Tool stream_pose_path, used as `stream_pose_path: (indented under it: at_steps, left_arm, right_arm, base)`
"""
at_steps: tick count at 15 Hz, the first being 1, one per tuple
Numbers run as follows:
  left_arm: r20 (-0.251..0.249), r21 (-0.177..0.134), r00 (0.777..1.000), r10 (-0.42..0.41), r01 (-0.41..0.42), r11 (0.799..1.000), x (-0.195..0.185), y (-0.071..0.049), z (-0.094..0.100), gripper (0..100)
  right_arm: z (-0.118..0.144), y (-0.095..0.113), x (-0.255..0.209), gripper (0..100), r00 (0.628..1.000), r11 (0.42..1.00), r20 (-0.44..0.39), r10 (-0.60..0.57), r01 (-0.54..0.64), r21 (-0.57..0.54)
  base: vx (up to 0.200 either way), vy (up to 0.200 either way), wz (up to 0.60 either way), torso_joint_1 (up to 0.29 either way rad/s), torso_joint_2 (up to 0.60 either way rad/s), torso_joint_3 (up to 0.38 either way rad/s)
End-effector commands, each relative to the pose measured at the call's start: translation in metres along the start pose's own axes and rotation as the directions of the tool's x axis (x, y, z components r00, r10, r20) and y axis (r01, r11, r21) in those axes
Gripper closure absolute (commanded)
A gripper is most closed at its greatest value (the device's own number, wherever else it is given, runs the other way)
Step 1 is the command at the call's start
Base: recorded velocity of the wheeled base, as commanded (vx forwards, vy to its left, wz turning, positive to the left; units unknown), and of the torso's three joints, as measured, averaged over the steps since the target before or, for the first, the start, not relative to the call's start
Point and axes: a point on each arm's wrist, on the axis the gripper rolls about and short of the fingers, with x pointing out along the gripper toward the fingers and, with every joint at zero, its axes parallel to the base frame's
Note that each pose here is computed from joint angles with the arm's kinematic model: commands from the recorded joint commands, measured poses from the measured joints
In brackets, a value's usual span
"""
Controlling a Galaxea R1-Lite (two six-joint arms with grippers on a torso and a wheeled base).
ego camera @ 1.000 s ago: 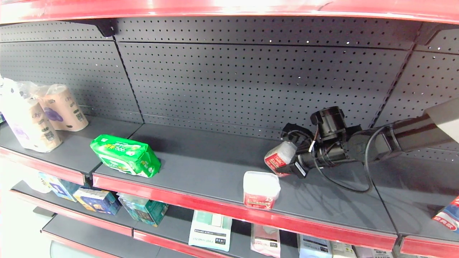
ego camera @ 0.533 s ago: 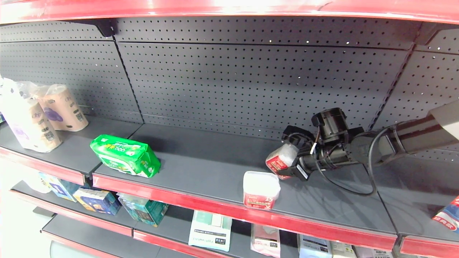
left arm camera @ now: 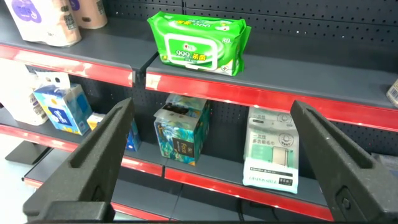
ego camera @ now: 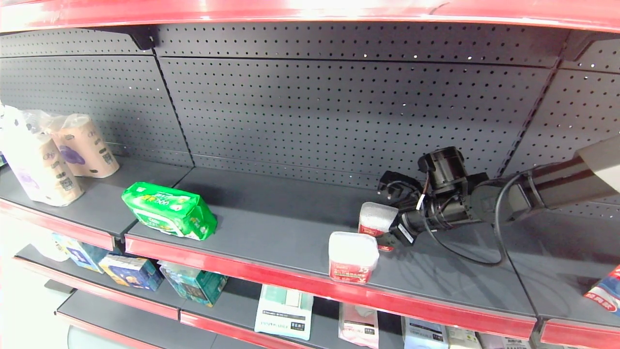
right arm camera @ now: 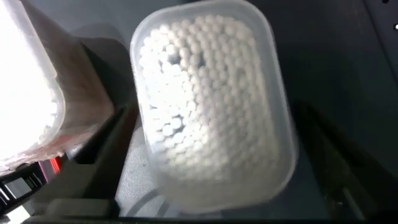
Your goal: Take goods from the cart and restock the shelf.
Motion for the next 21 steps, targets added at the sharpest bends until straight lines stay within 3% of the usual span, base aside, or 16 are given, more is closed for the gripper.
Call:
stream_pose_path:
  at_steps: [1, 10, 17, 21]
  left_arm:
    - [0.0, -0.001, 1.0, 0.001, -0.001, 1.0, 0.0, 0.0, 0.0, 0]
    - [0.0, -0.001, 1.0, 0.001, -0.001, 1.0, 0.0, 0.0, 0.0, 0]
    - [0.0, -0.001, 1.0, 0.001, -0.001, 1.0, 0.0, 0.0, 0.0, 0]
    - [0.0, -0.001, 1.0, 0.001, -0.001, 1.0, 0.0, 0.0, 0.0, 0]
  right_arm:
    - [0.001, 0.0, 0.002, 0, 1.0, 1.0, 0.001, 0.002, -0.002, -0.002]
    - [-0.013, -0.021, -0.015, 0, 0.996, 0.994, -0.03, -0.088, 0.09, 0.058]
    - [-0.019, -0.019, -0.03, 0, 0.993, 0.99, -0.039, -0.108, 0.111, 0.082]
    - [-0.034, -0.033, -0.037, 0, 0.969, 0.966, -0.122, -0.214, 0.229, 0.124]
  base:
    - [0.0, 0.0, 0.0, 0.0, 0.0, 0.0]
    - [0.0, 0.0, 0.0, 0.0, 0.0, 0.0]
    - [0.0, 0.0, 0.0, 0.0, 0.0, 0.0]
    - [0.0, 0.0, 0.0, 0.0, 0.0, 0.0]
